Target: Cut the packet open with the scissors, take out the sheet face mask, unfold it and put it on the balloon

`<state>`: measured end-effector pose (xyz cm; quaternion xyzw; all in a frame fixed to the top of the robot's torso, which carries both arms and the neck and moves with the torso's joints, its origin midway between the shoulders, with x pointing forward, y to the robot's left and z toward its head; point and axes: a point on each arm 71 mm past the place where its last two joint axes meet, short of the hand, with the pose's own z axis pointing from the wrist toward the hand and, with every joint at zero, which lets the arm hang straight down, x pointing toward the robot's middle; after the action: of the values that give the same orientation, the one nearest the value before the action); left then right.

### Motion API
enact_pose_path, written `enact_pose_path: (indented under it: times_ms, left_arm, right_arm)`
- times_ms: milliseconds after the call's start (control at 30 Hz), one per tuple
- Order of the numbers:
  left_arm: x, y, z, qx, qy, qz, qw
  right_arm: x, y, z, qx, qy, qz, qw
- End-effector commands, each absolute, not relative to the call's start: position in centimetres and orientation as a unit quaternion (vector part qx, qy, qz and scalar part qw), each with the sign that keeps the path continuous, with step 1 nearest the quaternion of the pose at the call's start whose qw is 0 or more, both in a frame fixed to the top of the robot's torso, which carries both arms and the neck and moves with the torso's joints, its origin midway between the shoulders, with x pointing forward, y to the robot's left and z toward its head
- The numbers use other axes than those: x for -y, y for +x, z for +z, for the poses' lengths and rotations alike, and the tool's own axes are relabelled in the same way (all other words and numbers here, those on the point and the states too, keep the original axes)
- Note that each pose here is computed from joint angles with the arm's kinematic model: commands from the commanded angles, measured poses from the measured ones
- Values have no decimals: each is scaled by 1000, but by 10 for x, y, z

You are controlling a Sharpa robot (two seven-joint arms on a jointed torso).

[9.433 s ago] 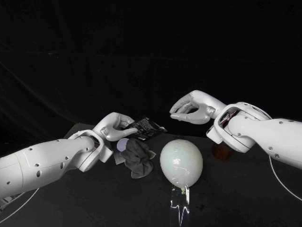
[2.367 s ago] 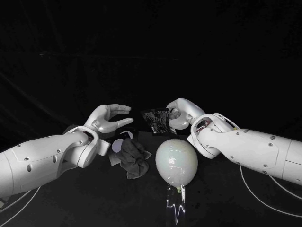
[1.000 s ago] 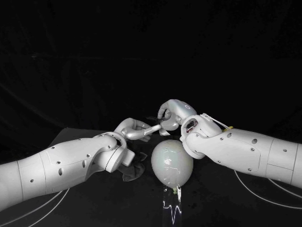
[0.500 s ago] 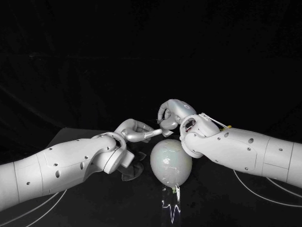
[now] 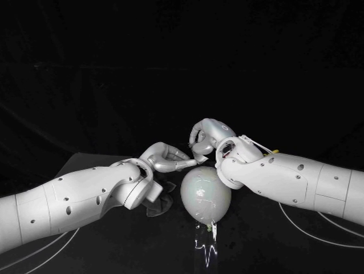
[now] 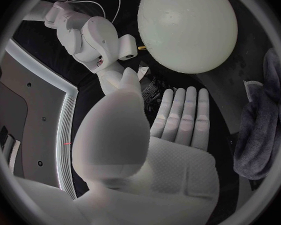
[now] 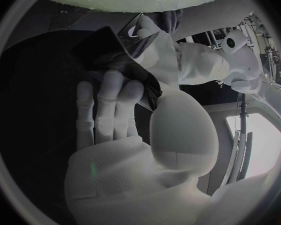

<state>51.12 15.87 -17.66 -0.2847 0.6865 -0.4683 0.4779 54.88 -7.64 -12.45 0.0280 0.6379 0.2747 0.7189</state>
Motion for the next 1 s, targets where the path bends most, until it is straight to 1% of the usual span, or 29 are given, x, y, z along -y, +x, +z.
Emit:
enact_pose_path:
  times_ms: [33, 433, 1000]
  left_arm:
    - [-154, 511, -174, -687, -273, -474, 477]
    - [-144, 512, -177, -695, -287, -458, 475]
    - [-146, 514, -179, -695, -313, -444, 471]
  right_arm:
    - [75, 549, -125, -644, 32, 270, 715]
    - [71, 547, -126, -647, 33, 268, 713]
    - [72, 547, -127, -651, 31, 266, 711]
